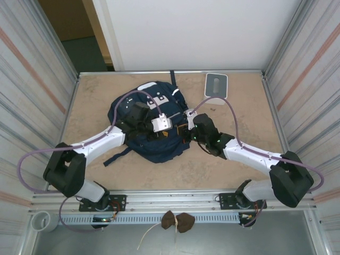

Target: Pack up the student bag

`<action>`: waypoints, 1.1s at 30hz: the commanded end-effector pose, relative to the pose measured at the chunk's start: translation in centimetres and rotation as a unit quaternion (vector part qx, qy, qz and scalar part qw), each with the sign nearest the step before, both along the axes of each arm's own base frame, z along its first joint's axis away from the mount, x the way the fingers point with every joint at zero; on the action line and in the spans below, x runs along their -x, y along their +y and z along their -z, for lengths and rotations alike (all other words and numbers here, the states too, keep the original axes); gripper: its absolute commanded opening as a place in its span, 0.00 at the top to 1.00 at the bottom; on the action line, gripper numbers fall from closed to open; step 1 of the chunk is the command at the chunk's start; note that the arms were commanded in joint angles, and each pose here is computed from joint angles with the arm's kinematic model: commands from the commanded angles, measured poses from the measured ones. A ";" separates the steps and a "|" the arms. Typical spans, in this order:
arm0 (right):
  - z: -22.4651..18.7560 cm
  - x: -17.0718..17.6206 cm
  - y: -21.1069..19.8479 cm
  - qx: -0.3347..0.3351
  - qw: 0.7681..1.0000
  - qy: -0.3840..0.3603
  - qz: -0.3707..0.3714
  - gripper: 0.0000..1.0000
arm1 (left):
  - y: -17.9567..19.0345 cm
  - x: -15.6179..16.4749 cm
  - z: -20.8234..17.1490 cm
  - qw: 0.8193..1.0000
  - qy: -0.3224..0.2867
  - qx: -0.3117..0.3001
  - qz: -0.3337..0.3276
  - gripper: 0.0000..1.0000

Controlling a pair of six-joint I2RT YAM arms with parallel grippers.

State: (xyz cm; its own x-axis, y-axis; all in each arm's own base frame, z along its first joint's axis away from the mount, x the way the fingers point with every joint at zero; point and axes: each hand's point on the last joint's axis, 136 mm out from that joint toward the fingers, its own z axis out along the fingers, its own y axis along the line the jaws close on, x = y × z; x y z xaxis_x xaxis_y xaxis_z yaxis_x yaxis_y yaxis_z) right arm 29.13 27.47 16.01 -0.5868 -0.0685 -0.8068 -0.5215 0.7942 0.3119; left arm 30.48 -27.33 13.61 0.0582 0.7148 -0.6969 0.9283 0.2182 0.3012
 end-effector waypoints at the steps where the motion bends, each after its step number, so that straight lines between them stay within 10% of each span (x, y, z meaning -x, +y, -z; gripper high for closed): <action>1: -1.8 0.1 -0.2 -0.019 1.000 -0.022 0.007 1.00 | 0.7 -0.6 -1.0 1.000 -0.006 0.001 0.006 0.72; 5: 0.2 -0.6 -1.9 0.037 0.999 -0.026 0.029 1.00 | 2.1 0.7 -3.0 0.998 -0.013 0.047 0.038 0.97; 33: 5.0 1.1 2.0 -0.016 0.992 0.037 -0.118 0.84 | 4.6 1.3 -4.2 0.991 -0.017 0.125 0.048 0.99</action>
State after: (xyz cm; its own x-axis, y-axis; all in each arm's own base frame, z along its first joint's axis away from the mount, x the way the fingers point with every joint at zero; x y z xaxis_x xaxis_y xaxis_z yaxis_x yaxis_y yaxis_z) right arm 29.08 29.10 12.27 -0.6052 -0.1484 -0.7822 -0.6392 0.6762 0.3663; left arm 28.65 -22.02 14.87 0.0527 0.5752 -0.8163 0.9514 0.2194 0.2161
